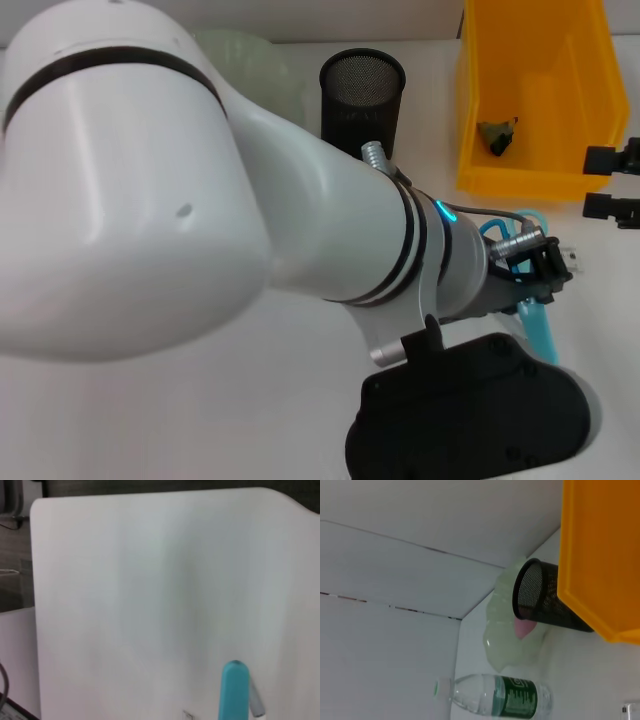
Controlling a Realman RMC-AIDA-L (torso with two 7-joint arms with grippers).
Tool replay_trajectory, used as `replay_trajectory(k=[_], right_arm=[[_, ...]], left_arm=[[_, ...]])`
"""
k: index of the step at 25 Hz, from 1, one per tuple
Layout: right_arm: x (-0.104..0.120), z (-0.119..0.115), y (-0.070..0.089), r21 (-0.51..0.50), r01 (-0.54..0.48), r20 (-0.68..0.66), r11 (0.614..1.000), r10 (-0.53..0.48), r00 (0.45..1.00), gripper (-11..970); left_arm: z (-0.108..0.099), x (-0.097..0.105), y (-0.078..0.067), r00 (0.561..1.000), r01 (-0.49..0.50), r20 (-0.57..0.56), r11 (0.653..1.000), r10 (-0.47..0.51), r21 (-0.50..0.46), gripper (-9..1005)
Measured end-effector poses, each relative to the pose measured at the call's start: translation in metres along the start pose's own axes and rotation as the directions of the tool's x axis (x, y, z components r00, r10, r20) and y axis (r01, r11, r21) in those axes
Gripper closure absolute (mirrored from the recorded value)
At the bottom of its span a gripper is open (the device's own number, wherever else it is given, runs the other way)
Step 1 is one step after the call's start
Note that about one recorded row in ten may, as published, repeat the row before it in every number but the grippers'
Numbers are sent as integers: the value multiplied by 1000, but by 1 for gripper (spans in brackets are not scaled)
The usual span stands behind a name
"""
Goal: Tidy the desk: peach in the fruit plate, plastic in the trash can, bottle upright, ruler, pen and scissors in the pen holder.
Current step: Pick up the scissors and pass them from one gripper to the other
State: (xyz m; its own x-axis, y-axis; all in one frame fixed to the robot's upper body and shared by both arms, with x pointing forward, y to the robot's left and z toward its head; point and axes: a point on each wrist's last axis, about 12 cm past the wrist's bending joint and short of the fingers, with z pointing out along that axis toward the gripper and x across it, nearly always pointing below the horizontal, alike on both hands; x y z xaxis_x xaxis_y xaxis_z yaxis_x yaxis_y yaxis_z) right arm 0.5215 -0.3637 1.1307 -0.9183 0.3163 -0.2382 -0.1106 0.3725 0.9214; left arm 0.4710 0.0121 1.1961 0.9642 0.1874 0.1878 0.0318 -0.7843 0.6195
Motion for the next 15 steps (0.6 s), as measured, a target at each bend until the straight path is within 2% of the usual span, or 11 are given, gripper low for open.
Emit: replay_trajectory(k=[9, 15], right_arm=[[-2, 24, 5, -8, 8, -57, 1000, -9, 998, 137], [-2, 45, 5, 33, 22, -114, 999, -18, 993, 138]], left_arm=[[3, 8, -4, 999, -26, -22, 999, 27, 36, 777], [3, 8, -7, 999, -40, -30, 998, 41, 47, 778]])
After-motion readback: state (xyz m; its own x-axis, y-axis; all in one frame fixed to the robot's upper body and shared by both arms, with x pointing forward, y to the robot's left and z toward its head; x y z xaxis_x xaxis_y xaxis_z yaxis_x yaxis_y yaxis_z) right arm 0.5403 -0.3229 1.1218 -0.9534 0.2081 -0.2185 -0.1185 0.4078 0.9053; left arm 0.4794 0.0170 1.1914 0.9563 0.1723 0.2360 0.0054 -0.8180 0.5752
